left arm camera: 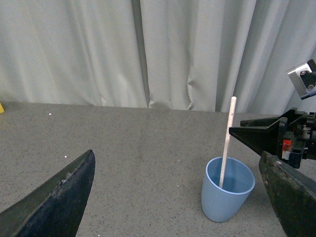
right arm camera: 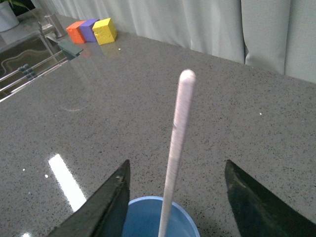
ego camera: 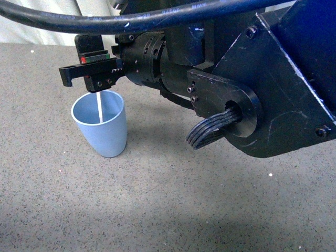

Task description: Transfer chopsticks to blue cup

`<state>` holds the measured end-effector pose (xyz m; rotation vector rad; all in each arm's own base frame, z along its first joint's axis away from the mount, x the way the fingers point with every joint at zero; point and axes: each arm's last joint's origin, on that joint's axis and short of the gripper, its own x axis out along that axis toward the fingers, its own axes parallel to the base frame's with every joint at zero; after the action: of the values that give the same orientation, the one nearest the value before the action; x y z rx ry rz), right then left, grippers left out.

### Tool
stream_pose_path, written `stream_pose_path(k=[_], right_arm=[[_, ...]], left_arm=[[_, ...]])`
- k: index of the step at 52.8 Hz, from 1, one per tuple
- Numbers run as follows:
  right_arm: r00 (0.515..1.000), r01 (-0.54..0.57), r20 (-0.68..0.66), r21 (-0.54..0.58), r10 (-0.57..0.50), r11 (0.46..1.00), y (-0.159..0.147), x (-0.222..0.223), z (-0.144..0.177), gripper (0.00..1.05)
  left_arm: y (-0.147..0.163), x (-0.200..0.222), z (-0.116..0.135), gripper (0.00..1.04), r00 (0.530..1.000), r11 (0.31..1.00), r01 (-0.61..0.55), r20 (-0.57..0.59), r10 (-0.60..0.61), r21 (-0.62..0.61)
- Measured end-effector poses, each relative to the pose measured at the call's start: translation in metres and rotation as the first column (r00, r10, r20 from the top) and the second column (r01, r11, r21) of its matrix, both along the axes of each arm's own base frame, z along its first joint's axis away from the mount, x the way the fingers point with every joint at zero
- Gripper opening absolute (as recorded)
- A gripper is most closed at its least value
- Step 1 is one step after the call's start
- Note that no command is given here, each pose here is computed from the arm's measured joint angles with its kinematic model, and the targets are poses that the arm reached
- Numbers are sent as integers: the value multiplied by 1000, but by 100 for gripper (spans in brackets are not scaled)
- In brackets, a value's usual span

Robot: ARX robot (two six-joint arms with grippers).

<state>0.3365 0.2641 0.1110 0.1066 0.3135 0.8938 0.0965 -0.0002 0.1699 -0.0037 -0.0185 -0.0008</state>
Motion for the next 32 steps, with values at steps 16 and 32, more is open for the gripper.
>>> stream_pose_path(k=[16,32], right_arm=[[949,315,-12,66,-315,947,-63,0,36,95],[819,570,-7,-94,-573,816,-161,-39,44,95]], left_arm=[[0,0,0,98,1000,1000,0,0,0,0],[0,0,0,98,1000,1000,0,0,0,0]])
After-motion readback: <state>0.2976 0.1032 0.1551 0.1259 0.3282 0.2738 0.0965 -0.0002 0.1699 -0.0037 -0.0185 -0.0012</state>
